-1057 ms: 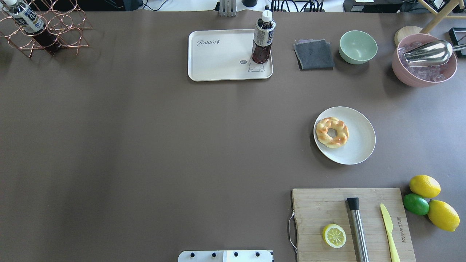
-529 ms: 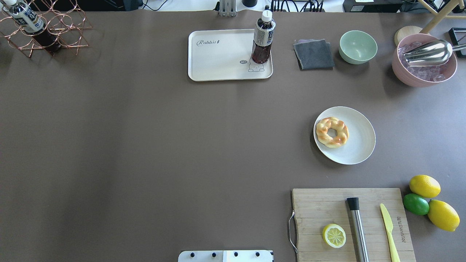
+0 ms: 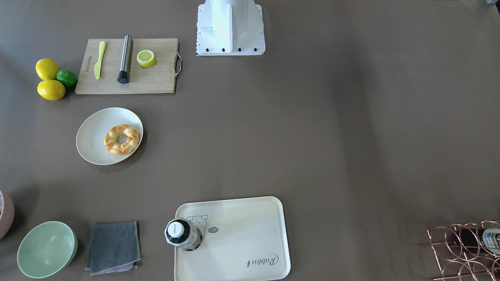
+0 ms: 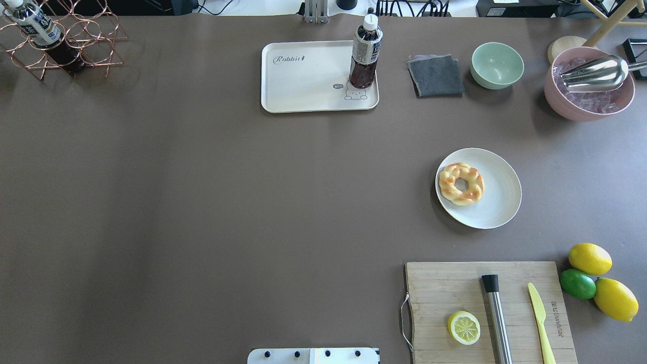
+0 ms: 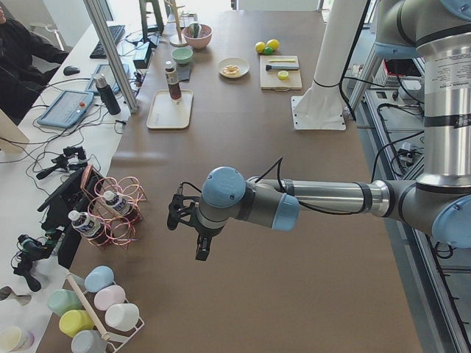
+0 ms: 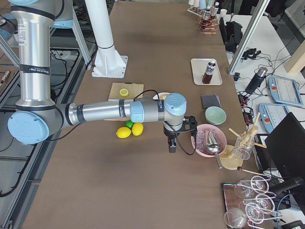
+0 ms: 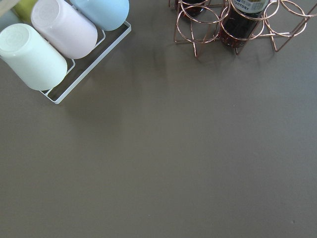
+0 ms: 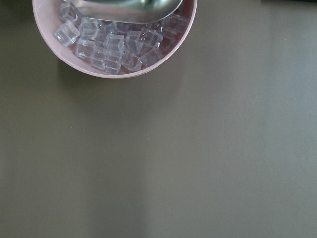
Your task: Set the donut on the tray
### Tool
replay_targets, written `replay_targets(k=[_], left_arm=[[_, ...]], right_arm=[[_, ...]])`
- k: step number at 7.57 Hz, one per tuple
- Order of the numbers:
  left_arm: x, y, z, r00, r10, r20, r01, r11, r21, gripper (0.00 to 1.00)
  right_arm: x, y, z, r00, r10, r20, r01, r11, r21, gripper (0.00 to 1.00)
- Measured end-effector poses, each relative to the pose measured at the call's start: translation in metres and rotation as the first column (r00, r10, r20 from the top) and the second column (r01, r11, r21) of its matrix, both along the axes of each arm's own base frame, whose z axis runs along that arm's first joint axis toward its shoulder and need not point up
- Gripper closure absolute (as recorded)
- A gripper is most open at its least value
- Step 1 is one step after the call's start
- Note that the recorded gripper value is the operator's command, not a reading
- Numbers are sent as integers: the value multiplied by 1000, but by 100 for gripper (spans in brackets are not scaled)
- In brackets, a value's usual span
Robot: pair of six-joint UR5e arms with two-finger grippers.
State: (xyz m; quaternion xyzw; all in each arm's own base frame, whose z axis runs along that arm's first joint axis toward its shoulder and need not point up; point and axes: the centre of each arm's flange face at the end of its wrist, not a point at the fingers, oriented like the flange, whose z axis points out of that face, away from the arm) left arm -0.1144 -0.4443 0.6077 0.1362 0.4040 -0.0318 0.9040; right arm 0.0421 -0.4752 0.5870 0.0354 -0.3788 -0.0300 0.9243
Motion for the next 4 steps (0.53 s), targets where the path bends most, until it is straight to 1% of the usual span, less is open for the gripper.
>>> replay_targets(k=[1, 2, 3, 4], left_arm=[[1, 2, 2, 1000, 2, -4, -2, 1000, -1, 2], [1, 4, 4, 1000, 3, -6, -3, 1000, -2, 2], [2, 9, 8, 1000, 5, -9, -5, 1000, -6, 2], [3, 16, 12, 1000, 5, -10, -5, 1000, 6, 2]], right_arm=[[-3, -4, 2, 1000, -5, 0, 5, 999, 40, 0], [-12, -6, 12, 1000, -13, -2, 13, 998, 57, 0], [-25, -7, 18, 1000, -6, 1, 6, 999, 48, 0], [-34, -7, 15, 1000, 29, 8, -29, 999, 16, 0]])
